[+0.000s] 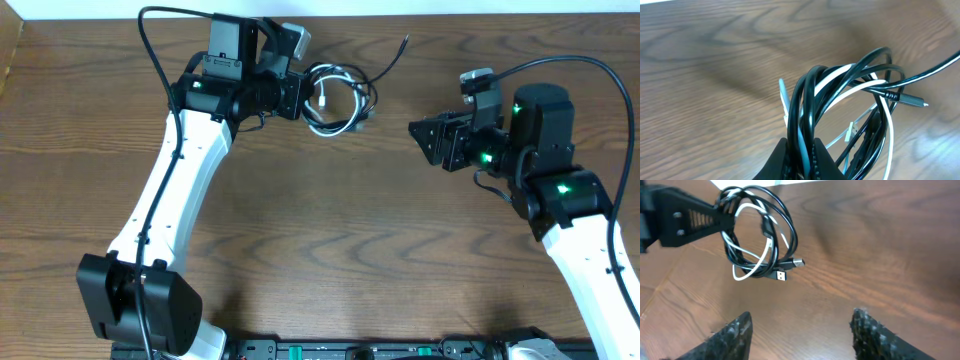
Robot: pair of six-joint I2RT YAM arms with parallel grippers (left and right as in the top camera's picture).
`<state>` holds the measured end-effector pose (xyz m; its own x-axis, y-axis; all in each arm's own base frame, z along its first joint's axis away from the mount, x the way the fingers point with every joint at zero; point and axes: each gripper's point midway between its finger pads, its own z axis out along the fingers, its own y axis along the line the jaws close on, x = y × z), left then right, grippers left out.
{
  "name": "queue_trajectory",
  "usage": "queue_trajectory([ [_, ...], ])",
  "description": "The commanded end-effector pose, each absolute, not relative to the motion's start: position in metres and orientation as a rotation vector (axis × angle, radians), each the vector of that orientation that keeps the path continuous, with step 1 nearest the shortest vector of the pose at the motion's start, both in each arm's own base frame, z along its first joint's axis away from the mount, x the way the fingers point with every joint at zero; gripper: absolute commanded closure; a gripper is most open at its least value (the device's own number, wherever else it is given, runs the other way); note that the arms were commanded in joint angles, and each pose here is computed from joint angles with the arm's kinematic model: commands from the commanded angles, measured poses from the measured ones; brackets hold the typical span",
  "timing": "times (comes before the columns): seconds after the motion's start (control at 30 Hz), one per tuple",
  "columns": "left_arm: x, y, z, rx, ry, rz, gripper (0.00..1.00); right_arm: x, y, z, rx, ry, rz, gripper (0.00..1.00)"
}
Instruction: Untangle cables
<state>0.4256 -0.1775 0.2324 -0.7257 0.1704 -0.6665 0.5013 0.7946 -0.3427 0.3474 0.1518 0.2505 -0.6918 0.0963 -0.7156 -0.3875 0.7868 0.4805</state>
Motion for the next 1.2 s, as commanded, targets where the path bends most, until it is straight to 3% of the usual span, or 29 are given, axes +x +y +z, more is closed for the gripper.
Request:
queue_trajectory([
  [0.0,0.422,-0.192,0.240,0.376,2.367,-0.850,0.93,0.356,0.159,0.243,-0.142,2.243,0.863,0.43],
  [0.23,0.412,-0.203,0.232,0.272,2.438,-1.009,0.93,0.374,0.178,0.209,-0.171,2.297,0.885,0.43],
  [0.6,0.415,-0.199,0.203,0.121,2.536,-0.997,0.92,0.373,0.191,0.220,-0.105,2.276,0.954,0.47],
  [0.8,0.401,-0.226,0.203,0.206,2.546,-1.023,0.93,0.385,0.188,0.220,0.030,2.262,0.863,0.60],
  [1.17,0.393,-0.238,0.203,0.170,2.572,-1.062,0.93,0.388,0.194,0.196,0.052,2.314,0.734,0.68],
])
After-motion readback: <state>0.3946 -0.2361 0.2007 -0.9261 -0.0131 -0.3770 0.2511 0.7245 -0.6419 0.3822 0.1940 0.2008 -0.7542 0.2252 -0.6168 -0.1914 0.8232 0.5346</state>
